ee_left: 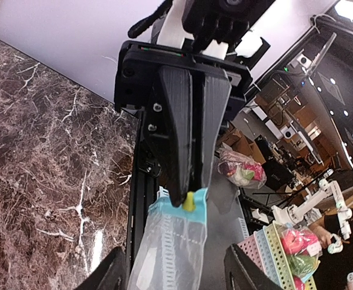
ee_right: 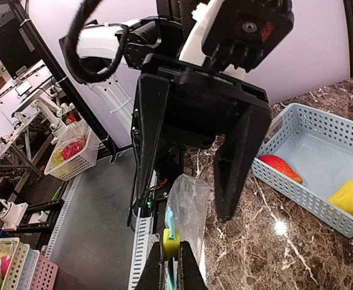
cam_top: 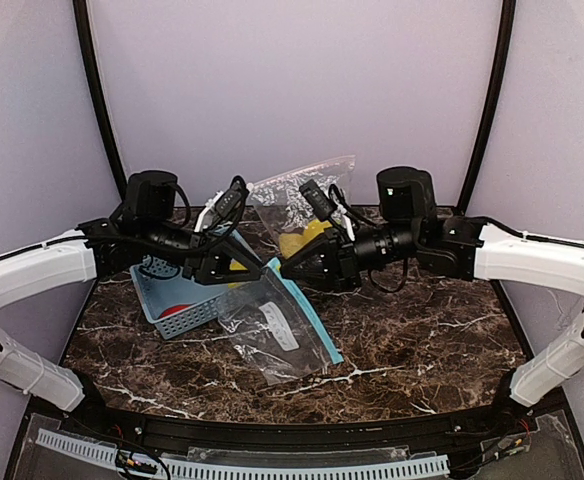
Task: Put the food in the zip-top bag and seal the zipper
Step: Hold the zipper food storage bag.
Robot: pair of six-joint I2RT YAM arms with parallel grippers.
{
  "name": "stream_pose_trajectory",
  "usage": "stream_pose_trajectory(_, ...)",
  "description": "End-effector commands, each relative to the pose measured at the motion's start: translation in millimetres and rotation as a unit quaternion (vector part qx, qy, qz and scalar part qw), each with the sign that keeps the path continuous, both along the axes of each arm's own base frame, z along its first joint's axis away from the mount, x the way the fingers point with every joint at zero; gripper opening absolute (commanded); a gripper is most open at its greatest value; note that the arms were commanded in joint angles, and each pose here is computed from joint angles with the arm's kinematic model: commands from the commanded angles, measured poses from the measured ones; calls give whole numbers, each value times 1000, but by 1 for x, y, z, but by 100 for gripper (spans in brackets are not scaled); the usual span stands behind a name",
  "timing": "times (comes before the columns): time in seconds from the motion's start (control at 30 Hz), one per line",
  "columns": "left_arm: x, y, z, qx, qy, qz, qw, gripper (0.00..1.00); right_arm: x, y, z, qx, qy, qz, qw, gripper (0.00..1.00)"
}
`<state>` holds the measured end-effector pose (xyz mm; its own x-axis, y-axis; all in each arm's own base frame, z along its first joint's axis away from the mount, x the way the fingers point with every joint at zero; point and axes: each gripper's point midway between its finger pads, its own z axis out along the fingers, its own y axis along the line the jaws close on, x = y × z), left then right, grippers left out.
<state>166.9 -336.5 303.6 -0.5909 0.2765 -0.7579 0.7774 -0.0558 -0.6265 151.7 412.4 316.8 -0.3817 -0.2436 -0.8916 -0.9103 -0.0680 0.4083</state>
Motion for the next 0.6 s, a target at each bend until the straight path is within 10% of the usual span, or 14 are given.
stream_pose_trajectory(0.0, 1, -5, 14, -10, -14, -10, 1000, 46, 9, 4, 0, -7, -8, -15, 1000, 0)
stream_pose_trajectory(0.1, 2, -8, 13, -9, -13, -14, 1000, 32, 11, 3, -4, -14, -6, -20, 1000, 0)
stream_pose_trajectory(0.4, -2, -13, 3, 2, -3, -25, 1000, 34, 15, 3, -5, -19, -5, -31, 999, 0)
stream_pose_trajectory(0.57, 0, -15, 2, 4, -13, -17, 1000, 4, 15, 3, -8, -25, -4, -33, 999, 0)
